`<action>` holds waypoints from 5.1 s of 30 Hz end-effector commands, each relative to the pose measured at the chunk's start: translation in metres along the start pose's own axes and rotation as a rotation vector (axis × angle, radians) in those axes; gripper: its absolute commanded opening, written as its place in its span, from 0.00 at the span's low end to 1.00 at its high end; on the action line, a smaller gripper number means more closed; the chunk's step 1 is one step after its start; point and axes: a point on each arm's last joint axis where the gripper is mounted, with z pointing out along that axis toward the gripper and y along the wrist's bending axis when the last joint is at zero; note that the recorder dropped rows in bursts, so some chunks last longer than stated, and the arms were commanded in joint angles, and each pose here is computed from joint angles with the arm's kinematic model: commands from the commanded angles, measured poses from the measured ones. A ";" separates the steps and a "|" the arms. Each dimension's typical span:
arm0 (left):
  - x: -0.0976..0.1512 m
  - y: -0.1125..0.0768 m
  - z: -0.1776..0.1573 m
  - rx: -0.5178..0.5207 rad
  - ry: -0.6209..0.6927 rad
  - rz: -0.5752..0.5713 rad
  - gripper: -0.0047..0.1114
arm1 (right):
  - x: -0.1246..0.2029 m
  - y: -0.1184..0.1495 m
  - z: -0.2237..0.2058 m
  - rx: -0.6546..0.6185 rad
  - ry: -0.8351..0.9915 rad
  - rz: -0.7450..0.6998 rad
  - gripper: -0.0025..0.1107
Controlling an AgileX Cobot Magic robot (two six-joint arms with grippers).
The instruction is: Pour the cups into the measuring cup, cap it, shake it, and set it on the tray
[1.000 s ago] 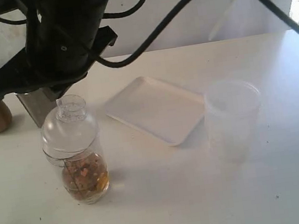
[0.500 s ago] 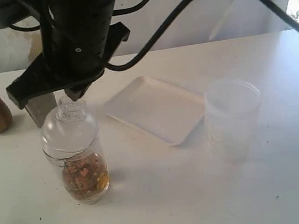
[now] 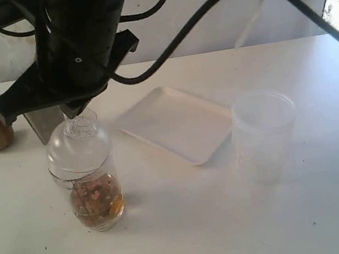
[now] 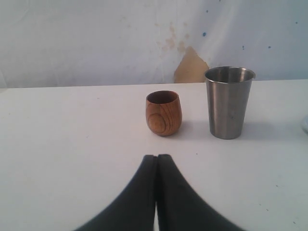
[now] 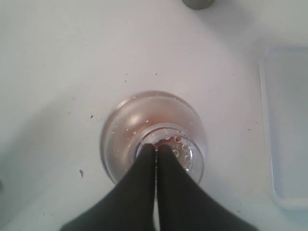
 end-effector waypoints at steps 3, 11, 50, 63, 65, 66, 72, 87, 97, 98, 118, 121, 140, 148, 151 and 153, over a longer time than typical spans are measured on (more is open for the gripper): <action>0.001 0.000 0.000 0.004 0.002 -0.013 0.04 | 0.000 0.003 -0.001 -0.005 -0.004 -0.004 0.02; 0.001 0.000 0.000 0.004 0.002 -0.013 0.04 | 0.000 0.003 -0.001 -0.012 -0.007 -0.001 0.02; 0.001 0.000 0.000 0.004 0.002 -0.013 0.04 | 0.004 -0.001 0.003 0.043 0.043 0.024 0.02; 0.001 0.000 0.000 0.004 0.002 -0.013 0.04 | 0.003 0.002 0.017 0.014 0.045 0.026 0.02; 0.001 0.000 0.000 0.004 0.002 -0.013 0.04 | 0.004 0.005 0.017 0.005 0.047 0.010 0.02; 0.001 0.000 0.000 0.004 0.002 -0.013 0.04 | 0.004 0.007 0.017 0.003 0.047 0.000 0.02; 0.001 0.000 0.000 0.004 0.002 -0.013 0.04 | 0.004 0.010 0.017 -0.002 0.045 -0.007 0.02; 0.001 0.000 0.000 0.004 0.002 -0.013 0.04 | -0.001 0.011 0.017 -0.014 -0.010 -0.004 0.02; 0.001 0.000 0.000 0.004 0.002 -0.013 0.04 | -0.001 0.011 0.017 -0.005 -0.016 -0.010 0.02; 0.001 0.000 0.000 0.004 0.002 -0.013 0.04 | -0.002 0.010 0.017 0.004 -0.017 -0.015 0.02; 0.001 0.000 0.000 0.004 0.002 -0.013 0.04 | -0.002 0.009 0.017 0.010 -0.019 -0.017 0.02; 0.001 0.000 0.000 0.004 0.002 -0.013 0.04 | -0.002 0.009 0.016 0.010 -0.020 -0.017 0.02; 0.001 0.000 0.000 0.004 0.002 -0.013 0.04 | -0.006 0.010 0.005 -0.001 -0.074 -0.019 0.02; 0.001 0.000 0.000 0.004 0.002 -0.013 0.04 | -0.002 0.010 0.020 0.000 -0.016 -0.016 0.02; 0.001 0.000 0.000 0.004 0.002 -0.013 0.04 | -0.001 0.010 0.023 0.000 -0.008 -0.015 0.02; 0.001 0.000 0.000 0.004 0.002 -0.013 0.04 | 0.000 0.011 0.024 -0.001 -0.001 -0.014 0.02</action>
